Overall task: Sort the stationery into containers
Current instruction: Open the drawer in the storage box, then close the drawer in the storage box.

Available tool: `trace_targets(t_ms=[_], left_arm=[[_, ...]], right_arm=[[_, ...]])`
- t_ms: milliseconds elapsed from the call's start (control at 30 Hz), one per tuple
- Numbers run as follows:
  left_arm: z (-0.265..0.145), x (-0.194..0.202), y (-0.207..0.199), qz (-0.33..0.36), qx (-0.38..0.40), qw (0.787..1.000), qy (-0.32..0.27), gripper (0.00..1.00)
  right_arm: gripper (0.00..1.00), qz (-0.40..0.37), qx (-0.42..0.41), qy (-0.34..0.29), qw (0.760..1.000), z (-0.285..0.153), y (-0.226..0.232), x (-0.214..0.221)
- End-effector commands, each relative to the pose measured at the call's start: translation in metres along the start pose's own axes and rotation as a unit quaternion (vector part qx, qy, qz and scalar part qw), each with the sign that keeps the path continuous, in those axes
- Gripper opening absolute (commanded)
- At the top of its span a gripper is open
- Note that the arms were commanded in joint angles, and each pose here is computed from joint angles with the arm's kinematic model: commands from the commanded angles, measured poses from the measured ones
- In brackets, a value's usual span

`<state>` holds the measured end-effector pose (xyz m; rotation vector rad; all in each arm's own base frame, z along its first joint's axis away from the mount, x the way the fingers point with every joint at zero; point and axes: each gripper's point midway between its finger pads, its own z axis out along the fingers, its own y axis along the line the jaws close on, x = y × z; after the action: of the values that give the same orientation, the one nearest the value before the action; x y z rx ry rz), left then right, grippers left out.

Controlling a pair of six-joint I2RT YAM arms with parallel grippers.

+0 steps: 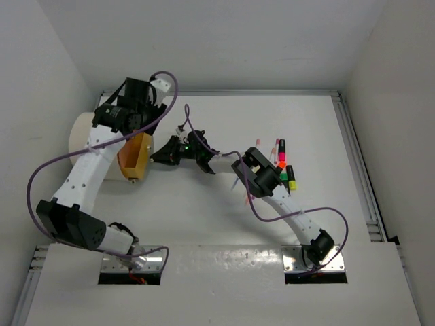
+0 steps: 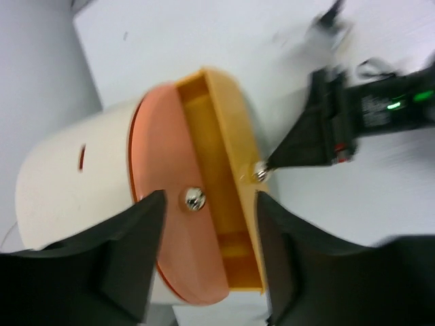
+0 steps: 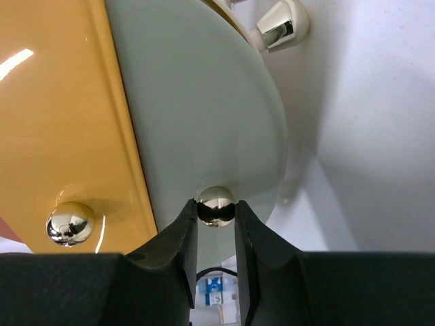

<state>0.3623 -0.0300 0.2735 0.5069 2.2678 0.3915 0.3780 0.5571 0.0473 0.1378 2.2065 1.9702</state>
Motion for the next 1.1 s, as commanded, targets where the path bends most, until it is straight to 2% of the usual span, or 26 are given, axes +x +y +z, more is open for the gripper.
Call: trace_targets(t_ms=[0,100,233,333,567,700,833,1067], left_arm=[[-0.036,-0.046,-0.034,-0.005,0.109,0.989,-0.097,0.57],[-0.032,-0.035,-0.059,0.003,0.151,0.986,-0.069,0.50],[-0.015,-0.009,-0.079,-0.003,0.174,0.984,-0.027,0.49],[-0.002,0.008,-0.084,-0.006,0.173,0.985,0.012,0.42],[0.026,0.051,-0.093,0.010,0.160,0.983,0.086,0.37],[0.040,0.070,-0.083,0.010,0.121,0.986,0.113,0.35],[0.052,0.086,-0.054,0.009,0.044,0.988,0.145,0.34],[0.052,0.078,-0.003,0.000,-0.080,0.987,0.137,0.34]], right_arm=[[0.00,-0.048,-0.074,-0.007,0.996,0.004,0.058,-0.003],[0.00,-0.049,-0.075,-0.010,0.996,0.004,0.058,-0.005],[0.00,-0.049,-0.078,-0.011,0.996,0.005,0.061,-0.006],[0.00,-0.048,-0.077,-0.010,0.996,0.004,0.059,-0.006],[0.00,-0.046,-0.076,-0.010,0.996,0.004,0.058,-0.006],[0.00,-0.044,-0.076,-0.011,0.996,0.003,0.058,-0.006],[0.00,-0.044,-0.076,-0.011,0.996,0.003,0.057,-0.006],[0.00,-0.043,-0.076,-0.011,0.996,0.002,0.056,-0.006]])
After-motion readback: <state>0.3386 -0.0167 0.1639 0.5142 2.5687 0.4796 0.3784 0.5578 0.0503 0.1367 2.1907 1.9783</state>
